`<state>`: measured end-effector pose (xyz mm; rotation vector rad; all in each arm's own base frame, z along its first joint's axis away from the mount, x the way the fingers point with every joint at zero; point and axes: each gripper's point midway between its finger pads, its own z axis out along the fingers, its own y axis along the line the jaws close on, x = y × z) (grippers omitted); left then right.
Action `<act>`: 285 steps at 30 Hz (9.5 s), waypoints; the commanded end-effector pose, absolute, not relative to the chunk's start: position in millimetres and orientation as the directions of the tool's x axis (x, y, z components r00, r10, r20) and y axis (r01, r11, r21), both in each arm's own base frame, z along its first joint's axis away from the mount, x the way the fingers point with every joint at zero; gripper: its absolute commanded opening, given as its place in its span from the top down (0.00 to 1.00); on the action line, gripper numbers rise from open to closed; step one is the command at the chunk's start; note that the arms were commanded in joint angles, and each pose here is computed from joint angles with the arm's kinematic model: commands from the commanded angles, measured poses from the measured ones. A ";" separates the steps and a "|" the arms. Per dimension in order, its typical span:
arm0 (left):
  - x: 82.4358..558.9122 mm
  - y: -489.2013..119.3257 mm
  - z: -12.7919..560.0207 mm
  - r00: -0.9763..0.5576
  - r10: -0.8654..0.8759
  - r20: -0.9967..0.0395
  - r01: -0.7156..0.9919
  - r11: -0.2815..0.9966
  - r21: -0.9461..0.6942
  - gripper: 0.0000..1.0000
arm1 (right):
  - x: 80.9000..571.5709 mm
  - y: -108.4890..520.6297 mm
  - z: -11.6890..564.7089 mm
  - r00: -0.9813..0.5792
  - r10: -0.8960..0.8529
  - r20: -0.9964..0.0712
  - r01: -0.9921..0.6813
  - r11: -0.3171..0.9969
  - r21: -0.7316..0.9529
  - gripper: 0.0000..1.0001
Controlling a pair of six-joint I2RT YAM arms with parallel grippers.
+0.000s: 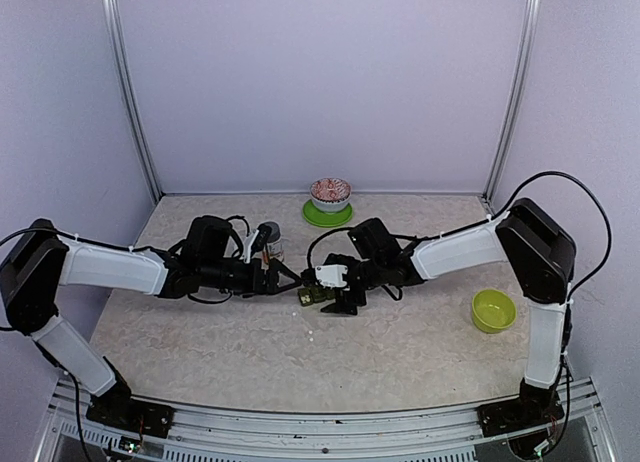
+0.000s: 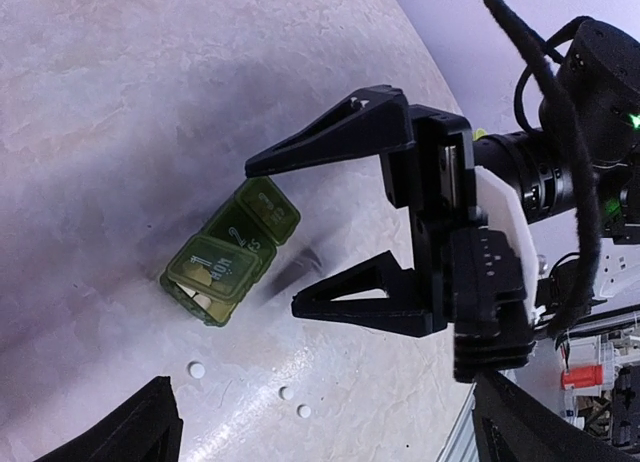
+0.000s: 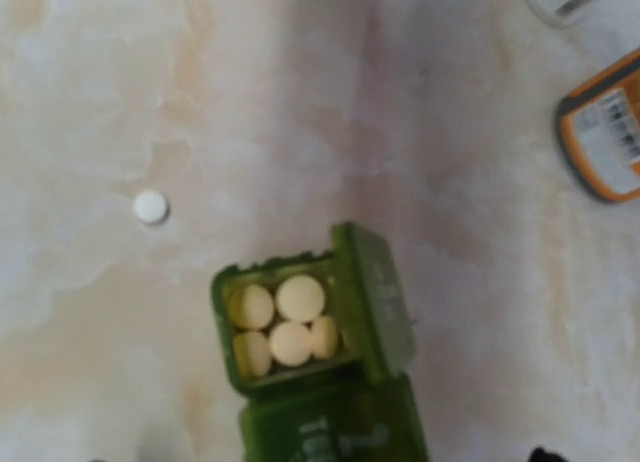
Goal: Sort the pills into containers
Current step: Hold the pill container at the center of the board, then close the lid of the pill container, then place the pill container at the center of the board, then reset both arms
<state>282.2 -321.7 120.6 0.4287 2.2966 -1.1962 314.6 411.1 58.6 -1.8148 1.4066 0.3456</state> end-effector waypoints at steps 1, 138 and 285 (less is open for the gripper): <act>285.5 -319.0 137.1 -0.791 0.010 -0.611 0.518 0.543 -0.661 0.01 | 306.6 421.5 36.5 0.374 -0.715 -0.591 -0.909 -0.155 -0.388 0.12; 290.8 -363.0 128.7 -0.930 -0.100 -0.355 0.332 0.195 -0.923 0.34 | 297.1 420.8 126.1 0.266 -0.608 -0.748 -0.902 0.118 -0.416 0.62; 362.7 -131.7 205.8 -0.485 -0.211 -0.849 0.110 0.948 -0.298 0.01 | 399.0 212.8 211.2 -0.465 -0.198 -0.863 -0.478 0.876 0.056 0.00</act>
